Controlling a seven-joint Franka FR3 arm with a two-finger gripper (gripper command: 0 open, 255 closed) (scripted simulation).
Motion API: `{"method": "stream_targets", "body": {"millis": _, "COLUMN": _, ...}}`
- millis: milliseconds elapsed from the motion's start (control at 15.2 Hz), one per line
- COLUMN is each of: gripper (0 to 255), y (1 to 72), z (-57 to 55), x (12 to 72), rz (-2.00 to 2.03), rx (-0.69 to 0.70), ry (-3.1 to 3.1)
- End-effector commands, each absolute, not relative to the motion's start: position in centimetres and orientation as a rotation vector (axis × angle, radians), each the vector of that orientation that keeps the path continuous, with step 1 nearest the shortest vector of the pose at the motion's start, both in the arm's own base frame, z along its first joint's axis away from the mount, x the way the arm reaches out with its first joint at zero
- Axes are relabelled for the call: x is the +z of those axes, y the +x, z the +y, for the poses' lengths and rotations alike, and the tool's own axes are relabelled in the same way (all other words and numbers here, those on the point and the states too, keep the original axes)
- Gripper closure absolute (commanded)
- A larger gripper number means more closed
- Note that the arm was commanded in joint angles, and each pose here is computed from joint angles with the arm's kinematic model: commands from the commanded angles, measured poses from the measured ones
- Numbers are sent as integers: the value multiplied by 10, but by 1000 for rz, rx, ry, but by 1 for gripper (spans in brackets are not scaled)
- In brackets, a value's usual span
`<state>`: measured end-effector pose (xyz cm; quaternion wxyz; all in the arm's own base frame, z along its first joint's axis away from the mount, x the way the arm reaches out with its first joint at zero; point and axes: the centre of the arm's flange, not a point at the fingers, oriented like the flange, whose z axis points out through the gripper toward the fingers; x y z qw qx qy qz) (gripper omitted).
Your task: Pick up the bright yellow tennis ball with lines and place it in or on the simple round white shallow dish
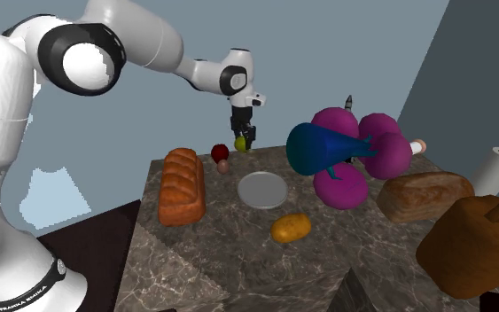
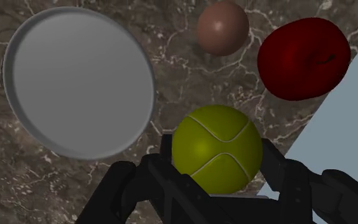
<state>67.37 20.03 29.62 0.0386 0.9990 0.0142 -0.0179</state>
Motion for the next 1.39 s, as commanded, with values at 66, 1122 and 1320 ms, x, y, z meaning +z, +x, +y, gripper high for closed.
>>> {"method": "stream_targets", "body": {"millis": 66, "gripper": 255, "y": 673, "z": 161, "x": 297, "rz": 44, "rx": -55, "ry": 3064}}
{"method": "stream_targets", "body": {"millis": 1122, "gripper": 255, "y": 668, "z": 40, "x": 263, "rz": 44, "rx": -55, "ry": 3064}}
{"method": "stream_targets", "body": {"millis": 1320, "gripper": 255, "y": 668, "z": 40, "x": 247, "rz": 44, "rx": -55, "ry": 3064}}
